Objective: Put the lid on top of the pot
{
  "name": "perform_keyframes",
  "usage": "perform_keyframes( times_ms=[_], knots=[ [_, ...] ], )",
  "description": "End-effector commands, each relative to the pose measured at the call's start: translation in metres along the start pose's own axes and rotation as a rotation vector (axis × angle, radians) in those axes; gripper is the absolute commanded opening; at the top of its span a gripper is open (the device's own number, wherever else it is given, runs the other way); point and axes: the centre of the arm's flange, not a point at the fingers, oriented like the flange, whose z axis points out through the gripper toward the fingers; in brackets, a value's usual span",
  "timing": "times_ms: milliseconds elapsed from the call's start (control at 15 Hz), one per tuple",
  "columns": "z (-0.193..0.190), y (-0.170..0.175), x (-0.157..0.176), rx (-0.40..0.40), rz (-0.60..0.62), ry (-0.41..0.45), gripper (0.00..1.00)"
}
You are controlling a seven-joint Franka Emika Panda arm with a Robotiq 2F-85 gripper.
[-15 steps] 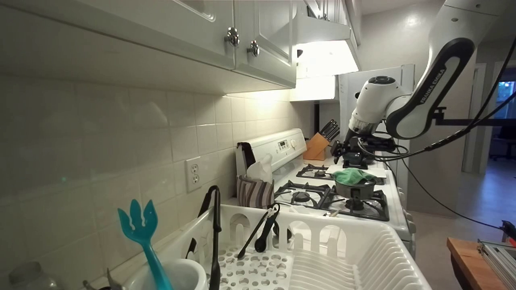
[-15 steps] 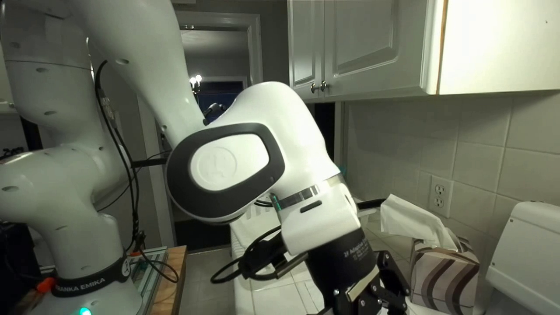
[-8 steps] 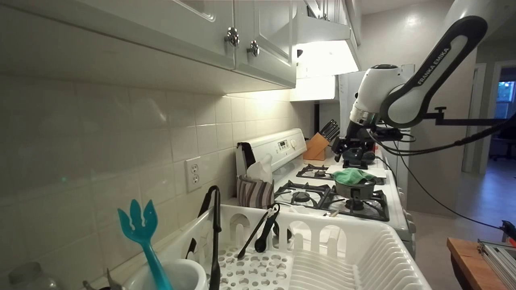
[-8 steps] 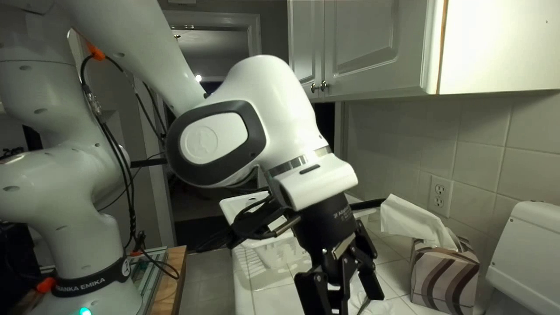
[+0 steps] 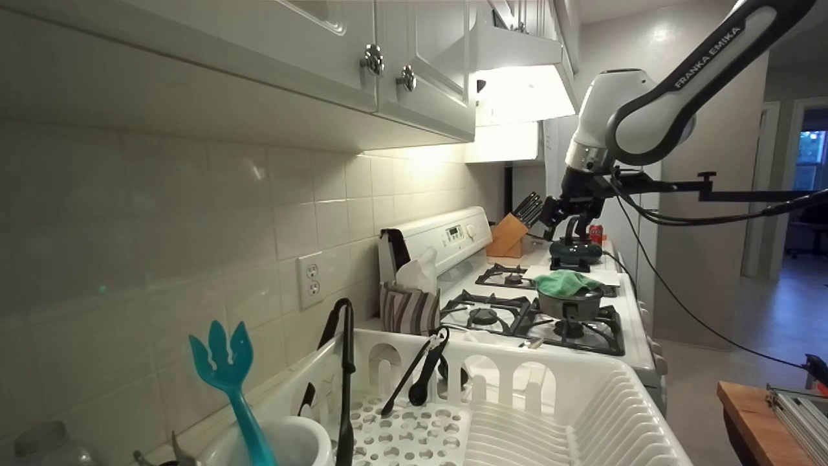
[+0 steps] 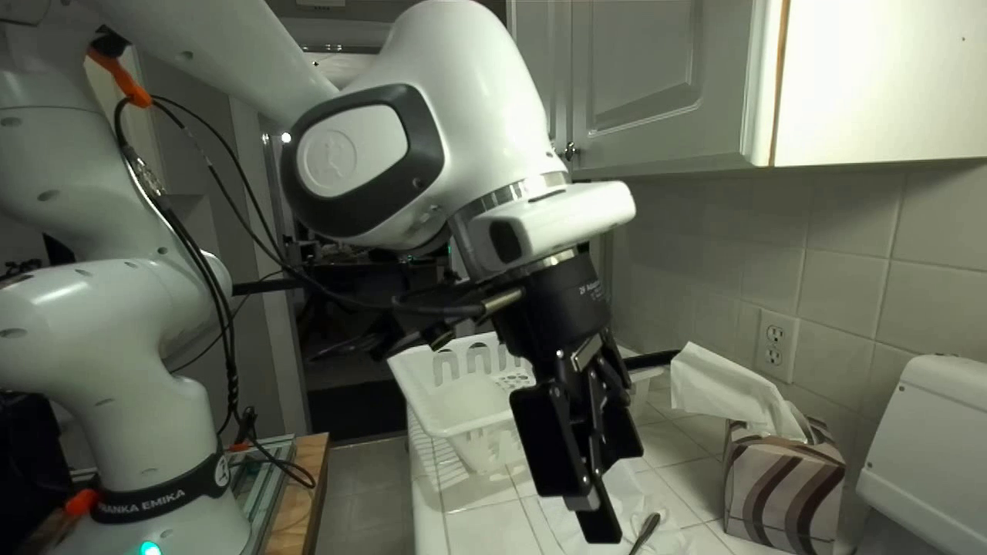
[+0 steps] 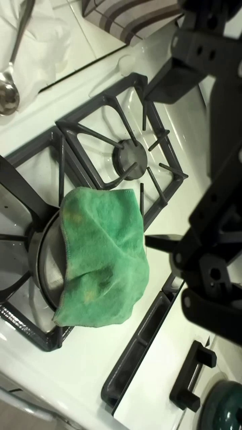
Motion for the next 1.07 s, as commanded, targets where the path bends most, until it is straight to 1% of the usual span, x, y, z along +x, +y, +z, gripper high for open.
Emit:
perform_keyframes(
  times_ms=[0, 400, 1000],
  knots=[
    [-0.031, 0.001, 0.000, 0.031, -0.047, -0.024, 1.00],
    [-0.053, -0.012, -0.005, 0.081, -0.113, -0.048, 1.00],
    [-0.069, -0.042, -0.017, 0.101, -0.220, -0.064, 1.00]
  ],
)
